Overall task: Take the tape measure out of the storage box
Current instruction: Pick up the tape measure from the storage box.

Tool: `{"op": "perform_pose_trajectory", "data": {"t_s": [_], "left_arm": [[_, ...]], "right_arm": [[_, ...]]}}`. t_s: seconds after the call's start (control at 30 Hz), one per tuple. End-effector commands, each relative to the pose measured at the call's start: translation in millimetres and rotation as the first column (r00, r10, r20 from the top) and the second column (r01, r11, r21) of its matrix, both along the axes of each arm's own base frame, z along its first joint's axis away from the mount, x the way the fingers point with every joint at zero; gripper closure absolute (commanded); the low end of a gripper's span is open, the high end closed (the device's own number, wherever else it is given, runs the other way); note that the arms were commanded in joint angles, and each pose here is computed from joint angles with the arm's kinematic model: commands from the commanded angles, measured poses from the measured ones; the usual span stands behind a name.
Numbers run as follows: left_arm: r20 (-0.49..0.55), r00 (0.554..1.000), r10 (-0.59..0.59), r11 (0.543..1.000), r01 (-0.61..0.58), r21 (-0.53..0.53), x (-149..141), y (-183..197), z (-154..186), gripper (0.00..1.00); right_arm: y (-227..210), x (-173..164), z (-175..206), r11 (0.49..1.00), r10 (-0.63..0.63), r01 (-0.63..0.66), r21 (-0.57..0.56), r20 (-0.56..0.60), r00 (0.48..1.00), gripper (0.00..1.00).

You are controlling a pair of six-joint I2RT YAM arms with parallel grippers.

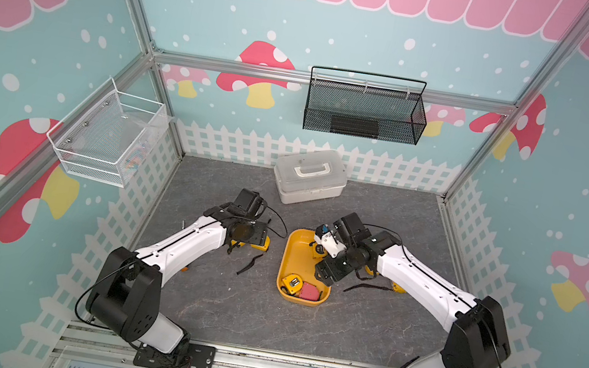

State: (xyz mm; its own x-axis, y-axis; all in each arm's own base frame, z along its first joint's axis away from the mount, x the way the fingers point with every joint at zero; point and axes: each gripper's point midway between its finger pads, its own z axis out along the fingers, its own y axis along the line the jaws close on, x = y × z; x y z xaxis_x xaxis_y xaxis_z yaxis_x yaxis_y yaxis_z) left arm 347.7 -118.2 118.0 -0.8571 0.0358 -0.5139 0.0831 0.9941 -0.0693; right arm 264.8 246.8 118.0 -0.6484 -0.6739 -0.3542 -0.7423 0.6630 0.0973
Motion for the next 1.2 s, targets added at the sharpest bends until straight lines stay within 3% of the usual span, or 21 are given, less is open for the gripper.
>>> {"op": "perform_pose_trajectory", "data": {"t_s": [0.0, 0.27, 0.53, 0.8, 1.17], "left_arm": [[0.021, 0.997, 0.074, 0.997, -0.075, 0.031, -7, 20, 0, 0.22], [0.048, 0.989, 0.143, 0.989, -0.144, 0.013, -13, 39, 4, 0.21], [0.043, 0.986, 0.16, 0.987, -0.16, -0.001, -17, 42, 0, 0.21], [0.044, 0.986, 0.163, 0.987, -0.162, -0.01, -19, 43, -3, 0.21], [0.034, 0.987, 0.159, 0.987, -0.159, -0.021, -23, 42, -8, 0.2]], "right_arm": [[21, -3, -14, 0.996, 0.08, -0.081, -0.048, -0.013, 0.997, 0.1], [68, -21, -44, 0.97, 0.21, -0.215, -0.11, -0.052, 0.976, 0.1], [84, -23, -68, 0.957, 0.239, -0.249, -0.147, -0.084, 0.967, 0.1], [87, -26, -84, 0.941, 0.254, -0.27, -0.203, -0.101, 0.962, 0.11], [60, -14, -95, 0.918, 0.192, -0.202, -0.341, -0.063, 0.979, 0.11]]}}
